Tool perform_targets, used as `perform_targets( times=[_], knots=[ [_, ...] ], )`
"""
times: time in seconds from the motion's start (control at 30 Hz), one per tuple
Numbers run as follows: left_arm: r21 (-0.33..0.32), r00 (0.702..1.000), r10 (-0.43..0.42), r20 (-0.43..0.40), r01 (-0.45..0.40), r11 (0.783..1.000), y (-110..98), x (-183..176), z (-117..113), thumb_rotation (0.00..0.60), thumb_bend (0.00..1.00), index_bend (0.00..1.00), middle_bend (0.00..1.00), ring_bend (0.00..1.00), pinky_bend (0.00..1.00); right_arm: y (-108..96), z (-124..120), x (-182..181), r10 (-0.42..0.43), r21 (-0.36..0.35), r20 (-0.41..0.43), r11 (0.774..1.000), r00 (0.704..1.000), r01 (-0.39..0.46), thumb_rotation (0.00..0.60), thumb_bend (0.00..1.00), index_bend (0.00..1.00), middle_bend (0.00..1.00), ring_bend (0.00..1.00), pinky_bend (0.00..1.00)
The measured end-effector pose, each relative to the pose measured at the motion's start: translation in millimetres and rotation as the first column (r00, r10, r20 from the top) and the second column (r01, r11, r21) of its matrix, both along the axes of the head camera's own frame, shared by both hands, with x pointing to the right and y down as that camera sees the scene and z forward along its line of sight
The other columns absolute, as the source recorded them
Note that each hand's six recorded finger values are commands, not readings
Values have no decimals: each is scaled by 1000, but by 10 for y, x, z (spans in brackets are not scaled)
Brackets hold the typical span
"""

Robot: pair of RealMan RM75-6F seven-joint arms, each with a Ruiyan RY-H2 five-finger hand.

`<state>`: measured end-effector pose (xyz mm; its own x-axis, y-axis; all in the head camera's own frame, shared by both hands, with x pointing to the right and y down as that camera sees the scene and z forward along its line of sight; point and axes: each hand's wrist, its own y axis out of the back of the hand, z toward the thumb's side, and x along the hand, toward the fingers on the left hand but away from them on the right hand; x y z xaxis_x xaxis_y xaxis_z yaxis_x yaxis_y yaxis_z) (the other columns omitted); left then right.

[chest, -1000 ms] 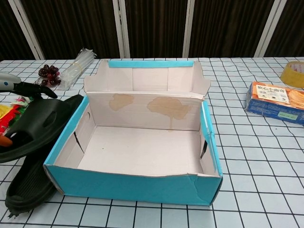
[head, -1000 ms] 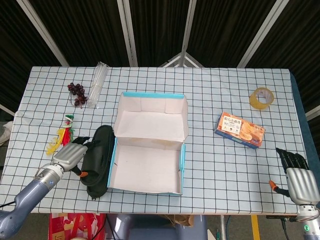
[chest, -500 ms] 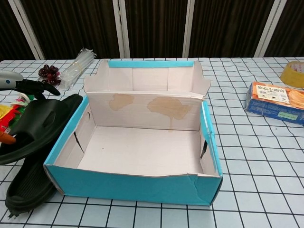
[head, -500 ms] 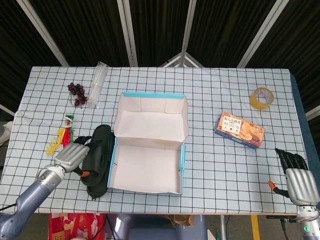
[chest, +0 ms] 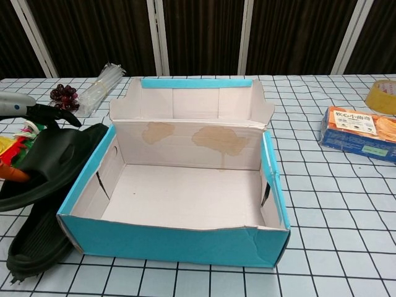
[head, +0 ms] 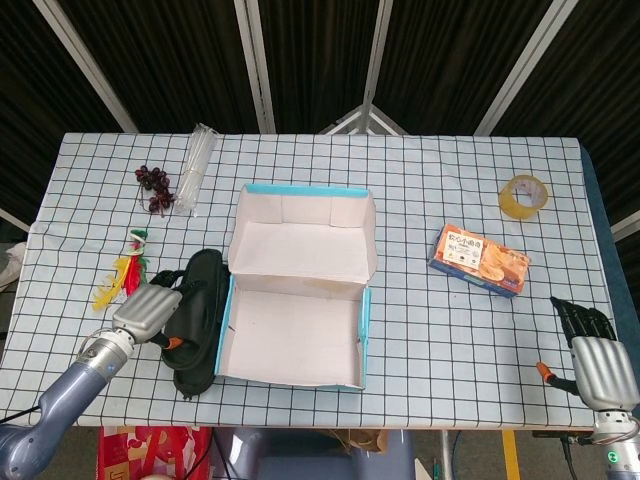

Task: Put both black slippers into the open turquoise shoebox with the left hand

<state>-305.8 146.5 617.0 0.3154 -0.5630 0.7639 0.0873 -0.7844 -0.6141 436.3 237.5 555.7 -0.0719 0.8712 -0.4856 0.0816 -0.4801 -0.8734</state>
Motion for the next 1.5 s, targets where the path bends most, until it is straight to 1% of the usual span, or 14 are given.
perform_targets(
  times=[0.23, 0.53, 0.7, 0.87, 0.97, 1.1, 1.2, 1.27, 1.3, 1.33, 1.4, 1.43, 1.47, 1.5],
  knots=[
    [51, 1000, -11, 4, 11, 999, -47, -18, -87, 600, 636, 301, 500, 91, 33, 12, 8, 17, 16, -10, -7, 1000, 1000, -16, 600, 235, 79, 133, 129, 94],
    [100, 999, -30, 33, 27, 995, -99, -160, -250, 600, 638, 330, 508, 112, 34, 13, 6, 17, 21, -13, -8, 1000, 1000, -21, 600, 235, 80, 133, 129, 94],
    [183, 998, -38, 48, 28, 983, -187, -272, -473, 600, 638, 363, 516, 122, 34, 15, 8, -2, 15, -15, -4, 1000, 1000, -15, 600, 235, 79, 134, 129, 94],
    [325, 999, -8, 43, -6, 946, -318, -263, -812, 600, 634, 379, 525, 122, 34, 14, 9, -8, 14, -15, -2, 1000, 1000, -14, 600, 235, 80, 133, 129, 94],
    [440, 996, 62, 56, -81, 894, -381, -156, -1044, 600, 629, 389, 529, 122, 34, 16, 14, -11, 12, -18, 1, 1000, 1000, -12, 600, 235, 79, 133, 129, 93],
    [588, 966, 213, 147, -258, 766, -371, 88, -1327, 600, 628, 403, 536, 122, 44, 14, 26, -15, 10, -24, 3, 1000, 1000, -10, 600, 235, 79, 134, 129, 94],
    [677, 903, 328, 277, -426, 600, -287, 319, -1516, 600, 628, 404, 549, 125, 50, 13, 29, -18, 8, -25, 8, 1000, 1000, -8, 600, 235, 79, 133, 129, 94],
    [716, 838, 388, 385, -536, 447, -190, 491, -1639, 600, 628, 404, 561, 138, 65, 13, 34, -17, 7, -27, 9, 1000, 1000, -6, 600, 235, 79, 133, 129, 94],
    [728, 794, 410, 448, -590, 349, -123, 590, -1705, 600, 628, 404, 564, 142, 71, 14, 36, -19, 6, -29, 11, 1000, 1000, -6, 600, 235, 80, 133, 129, 94],
    [731, 760, 421, 495, -626, 271, -67, 663, -1751, 600, 629, 405, 565, 143, 77, 15, 38, -20, 6, -30, 12, 1000, 1000, -5, 600, 235, 80, 133, 129, 94],
    [721, 689, 431, 583, -683, 115, 54, 801, -1827, 600, 629, 410, 568, 144, 81, 19, 40, -26, 4, -32, 16, 999, 1000, -3, 600, 235, 80, 133, 129, 93],
    [704, 640, 431, 636, -710, 14, 139, 886, -1860, 600, 629, 416, 570, 144, 85, 21, 40, -29, 2, -33, 18, 999, 1000, -2, 600, 235, 79, 133, 129, 93],
    [687, 602, 432, 672, -725, -57, 202, 945, -1871, 600, 629, 420, 571, 144, 87, 19, 37, -33, 1, -32, 21, 999, 1000, 0, 600, 235, 80, 133, 129, 94],
    [658, 550, 433, 714, -739, -146, 282, 1015, -1868, 600, 629, 423, 572, 144, 88, 17, 34, -36, 0, -31, 24, 1000, 1000, 1, 600, 235, 80, 133, 129, 94]
  ],
)
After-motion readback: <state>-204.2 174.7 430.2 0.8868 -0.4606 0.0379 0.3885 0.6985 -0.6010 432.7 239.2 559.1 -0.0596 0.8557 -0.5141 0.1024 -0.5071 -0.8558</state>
